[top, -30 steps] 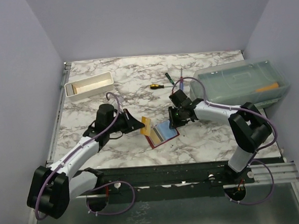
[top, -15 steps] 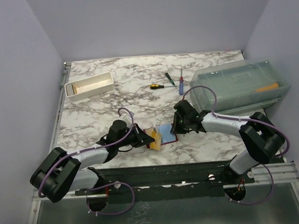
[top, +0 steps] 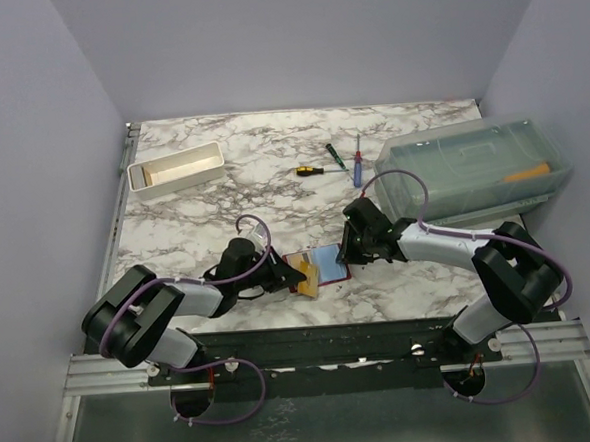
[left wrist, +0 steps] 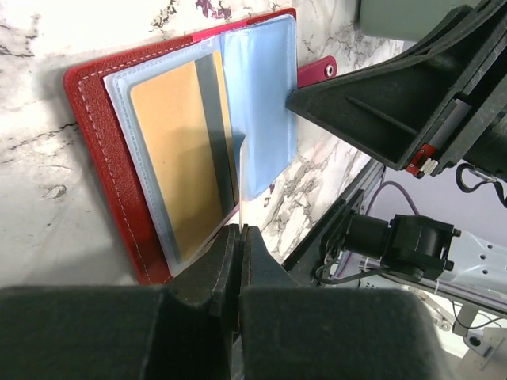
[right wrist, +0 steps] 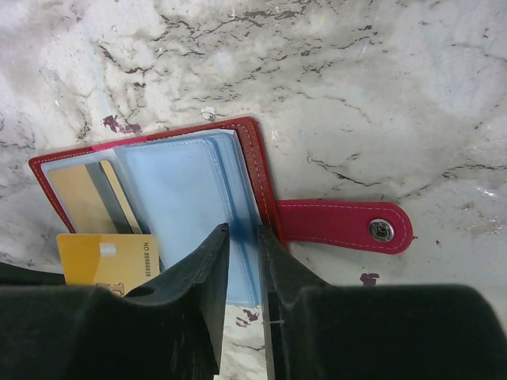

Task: Put the credit cards into the card holder
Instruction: Insert the credit card into the card holder.

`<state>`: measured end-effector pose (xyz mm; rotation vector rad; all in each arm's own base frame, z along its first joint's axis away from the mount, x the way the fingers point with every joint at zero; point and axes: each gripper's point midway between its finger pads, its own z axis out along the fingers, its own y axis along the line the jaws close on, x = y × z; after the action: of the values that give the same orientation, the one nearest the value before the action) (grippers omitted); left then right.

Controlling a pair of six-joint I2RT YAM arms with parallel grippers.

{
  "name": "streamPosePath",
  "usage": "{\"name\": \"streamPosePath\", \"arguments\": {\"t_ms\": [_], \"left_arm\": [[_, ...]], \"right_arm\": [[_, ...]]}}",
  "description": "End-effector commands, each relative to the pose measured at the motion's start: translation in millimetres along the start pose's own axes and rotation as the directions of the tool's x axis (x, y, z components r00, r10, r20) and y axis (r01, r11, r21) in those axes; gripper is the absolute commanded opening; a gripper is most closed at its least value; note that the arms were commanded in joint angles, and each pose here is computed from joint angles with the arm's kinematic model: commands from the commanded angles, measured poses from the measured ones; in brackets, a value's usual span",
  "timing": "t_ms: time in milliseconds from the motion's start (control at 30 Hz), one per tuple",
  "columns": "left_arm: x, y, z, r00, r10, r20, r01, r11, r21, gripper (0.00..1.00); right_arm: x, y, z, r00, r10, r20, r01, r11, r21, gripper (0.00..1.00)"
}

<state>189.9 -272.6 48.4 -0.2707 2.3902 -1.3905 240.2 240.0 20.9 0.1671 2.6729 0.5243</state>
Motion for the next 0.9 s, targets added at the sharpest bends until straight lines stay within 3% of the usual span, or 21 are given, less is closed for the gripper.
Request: {"name": "streamPosePath", "arguments": {"t_ms": [0, 467, 867], "left_arm": [[-7.0, -11.0, 3.9, 0.999, 0.025, 0.023, -0.026, 0.999, 0.042, 0.0], [-14.5, -10.1, 22.2, 0.999, 0.039, 0.036, -0.041, 0.996, 0.079, 0.0], [-27.6, -1.7, 26.5, 0.986, 0.02, 0.165, -0.032, 0.997, 0.074, 0.0]], "right_arm": [[47.4, -50.7, -1.6, 0.989, -0.016, -0.145, 0.04, 0.986, 0.164, 0.25], [49.0, -50.6, -1.8, 0.988, -0.024, -0.15, 0.048, 0.987, 0.156, 0.25], [49.2, -51.3, -1.6, 0.988, -0.028, -0.151, 0.052, 0.986, 0.156, 0.25]]}}
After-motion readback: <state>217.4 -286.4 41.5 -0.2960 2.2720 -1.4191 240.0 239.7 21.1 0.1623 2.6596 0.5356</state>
